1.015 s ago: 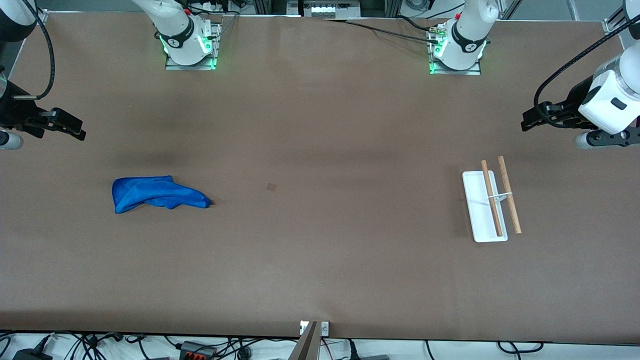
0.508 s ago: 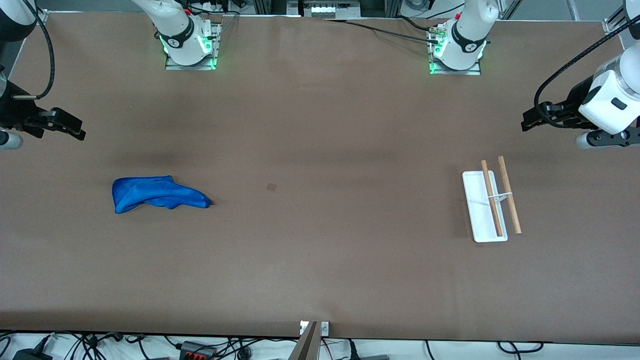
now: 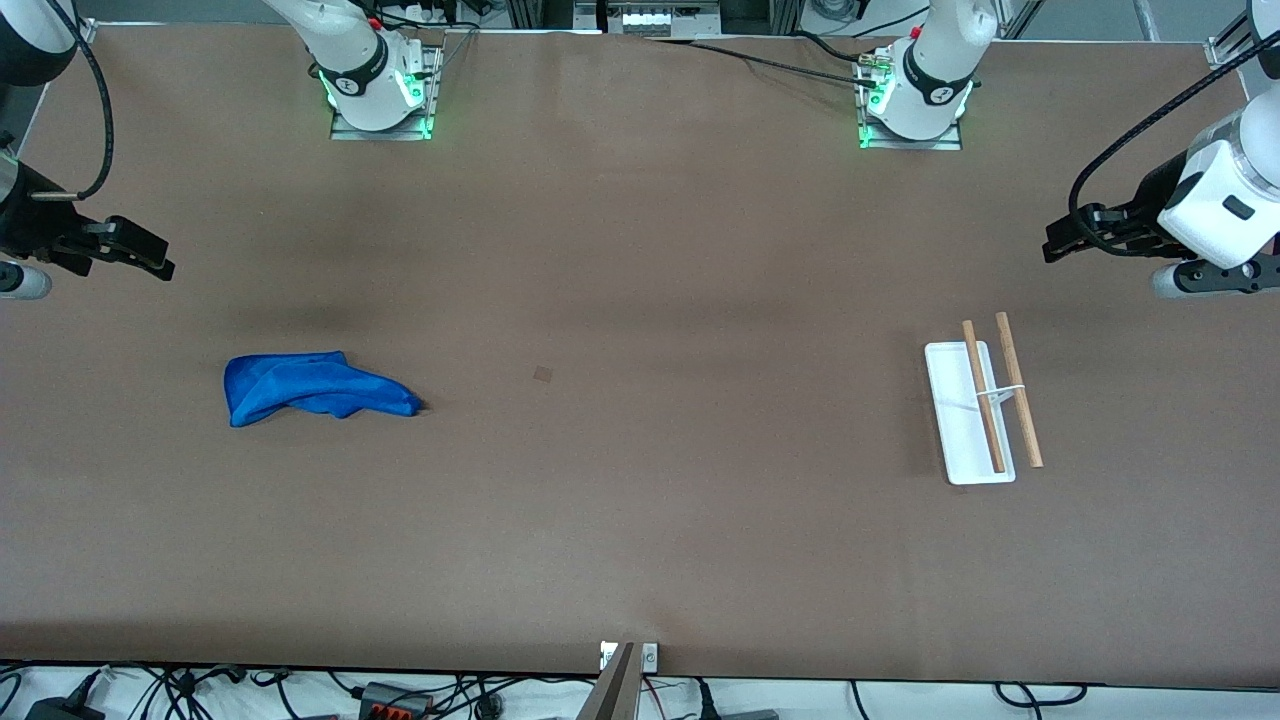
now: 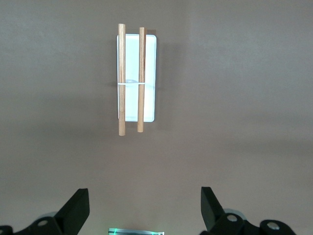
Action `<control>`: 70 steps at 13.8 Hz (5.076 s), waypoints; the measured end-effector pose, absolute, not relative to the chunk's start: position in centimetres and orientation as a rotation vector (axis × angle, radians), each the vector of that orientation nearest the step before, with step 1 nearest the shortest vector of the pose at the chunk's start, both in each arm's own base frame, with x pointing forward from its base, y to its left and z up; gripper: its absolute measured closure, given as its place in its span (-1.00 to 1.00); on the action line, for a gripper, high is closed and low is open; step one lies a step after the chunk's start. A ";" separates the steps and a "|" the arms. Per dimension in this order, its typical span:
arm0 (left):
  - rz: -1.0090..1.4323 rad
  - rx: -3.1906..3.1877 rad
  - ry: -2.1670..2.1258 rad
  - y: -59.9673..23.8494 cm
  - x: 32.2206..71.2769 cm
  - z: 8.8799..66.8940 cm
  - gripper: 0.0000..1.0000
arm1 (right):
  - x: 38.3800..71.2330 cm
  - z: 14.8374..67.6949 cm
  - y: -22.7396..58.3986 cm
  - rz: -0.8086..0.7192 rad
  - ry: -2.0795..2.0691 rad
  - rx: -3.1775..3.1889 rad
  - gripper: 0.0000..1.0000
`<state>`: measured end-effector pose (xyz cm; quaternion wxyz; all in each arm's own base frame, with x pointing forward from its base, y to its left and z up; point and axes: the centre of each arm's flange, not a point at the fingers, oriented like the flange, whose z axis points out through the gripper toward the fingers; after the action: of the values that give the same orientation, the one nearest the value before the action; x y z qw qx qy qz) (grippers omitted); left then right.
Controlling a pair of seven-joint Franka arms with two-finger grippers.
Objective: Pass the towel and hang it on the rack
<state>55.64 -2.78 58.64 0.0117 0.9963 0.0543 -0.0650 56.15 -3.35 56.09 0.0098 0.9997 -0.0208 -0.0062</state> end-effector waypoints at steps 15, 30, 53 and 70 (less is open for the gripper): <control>-0.203 3.107 0.173 -2.7 55.6 58.6 -1.00 | 56.1 55.9 -3.3 -0.026 -0.064 3.121 -1.00; -0.203 3.106 0.176 -2.6 55.7 58.6 -1.00 | 60.7 33.5 -8.5 -0.492 -0.184 3.088 -1.00; -0.203 3.106 0.176 -2.5 55.7 58.6 -1.00 | 60.3 16.3 -20.0 -0.594 -0.526 3.265 -0.75; -0.221 3.101 0.182 -2.4 55.5 58.5 -1.00 | 68.4 33.9 -7.2 -0.645 0.086 3.352 0.96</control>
<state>55.53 -2.37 58.55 0.0137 0.9957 0.0584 -0.0710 68.43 -7.22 33.88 -0.1362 0.9725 0.0248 -0.1870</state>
